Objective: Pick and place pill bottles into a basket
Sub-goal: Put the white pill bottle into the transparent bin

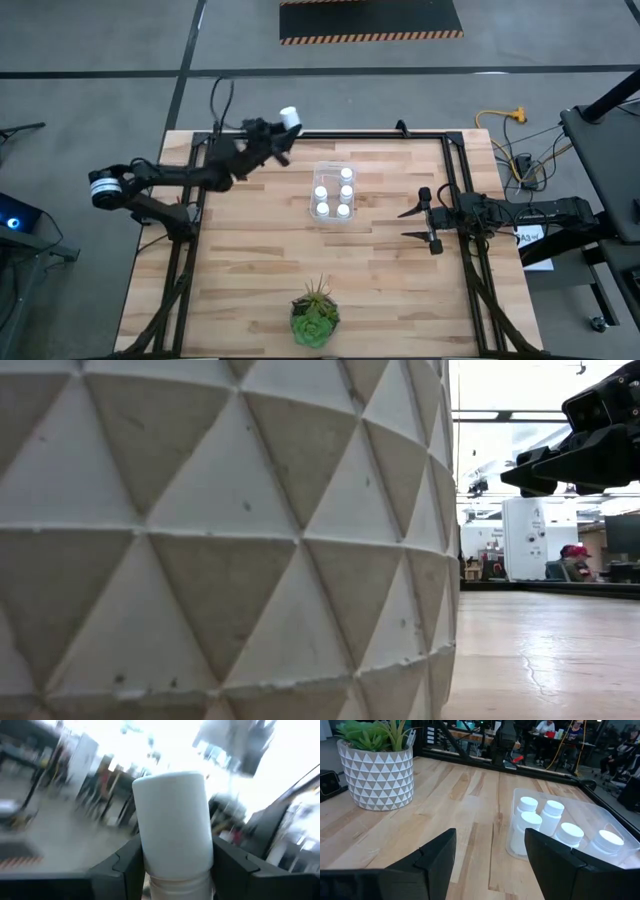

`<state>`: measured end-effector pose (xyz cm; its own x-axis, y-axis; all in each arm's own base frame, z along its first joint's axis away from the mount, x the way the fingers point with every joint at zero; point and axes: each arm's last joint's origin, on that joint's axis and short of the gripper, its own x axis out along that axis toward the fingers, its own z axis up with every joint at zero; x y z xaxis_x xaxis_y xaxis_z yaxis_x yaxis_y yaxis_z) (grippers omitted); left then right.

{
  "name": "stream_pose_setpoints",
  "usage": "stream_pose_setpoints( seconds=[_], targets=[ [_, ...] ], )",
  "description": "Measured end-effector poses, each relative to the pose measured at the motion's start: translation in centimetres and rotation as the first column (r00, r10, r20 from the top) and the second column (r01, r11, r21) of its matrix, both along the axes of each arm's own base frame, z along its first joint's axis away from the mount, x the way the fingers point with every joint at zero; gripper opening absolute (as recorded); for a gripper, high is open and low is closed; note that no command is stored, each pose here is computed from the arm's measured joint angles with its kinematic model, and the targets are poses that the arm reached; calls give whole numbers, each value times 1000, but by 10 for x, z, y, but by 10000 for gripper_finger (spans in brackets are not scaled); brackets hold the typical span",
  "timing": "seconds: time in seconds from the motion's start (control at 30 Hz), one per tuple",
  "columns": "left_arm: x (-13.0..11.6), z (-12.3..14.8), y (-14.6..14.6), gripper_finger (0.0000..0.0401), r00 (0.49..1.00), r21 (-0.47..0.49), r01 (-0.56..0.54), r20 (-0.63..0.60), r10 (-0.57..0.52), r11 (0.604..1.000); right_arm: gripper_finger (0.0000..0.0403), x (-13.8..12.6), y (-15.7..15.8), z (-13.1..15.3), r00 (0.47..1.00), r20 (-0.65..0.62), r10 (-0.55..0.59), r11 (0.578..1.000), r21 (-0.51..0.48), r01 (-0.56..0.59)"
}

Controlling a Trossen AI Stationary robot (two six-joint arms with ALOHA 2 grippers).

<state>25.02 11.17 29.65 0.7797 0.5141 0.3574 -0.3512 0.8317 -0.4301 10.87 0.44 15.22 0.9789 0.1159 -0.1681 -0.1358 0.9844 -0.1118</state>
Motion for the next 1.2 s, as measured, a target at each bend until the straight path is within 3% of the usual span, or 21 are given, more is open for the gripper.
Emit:
stream_pose_setpoints(
  seconds=[0.17,0.43,0.67,1.03,1.2],
  targets=[
    [-16,-25,-17,161,972,133,3,231,-34,991,226,0,0,0,1000,0,0,1000,0,0],
    [5,-33,-35,161,984,271,63,142,-105,961,226,0,0,0,1000,0,0,1000,0,0],
    [22,-10,-53,161,963,357,112,191,-189,927,226,0,0,0,1000,-5,0,1000,0,0],
    [34,43,-62,161,921,499,50,311,-233,865,226,0,0,0,1000,-4,0,1000,0,0],
    [36,61,-63,161,897,533,38,354,-263,845,226,1,0,7,997,78,1,1000,-6,-1]
  ],
)
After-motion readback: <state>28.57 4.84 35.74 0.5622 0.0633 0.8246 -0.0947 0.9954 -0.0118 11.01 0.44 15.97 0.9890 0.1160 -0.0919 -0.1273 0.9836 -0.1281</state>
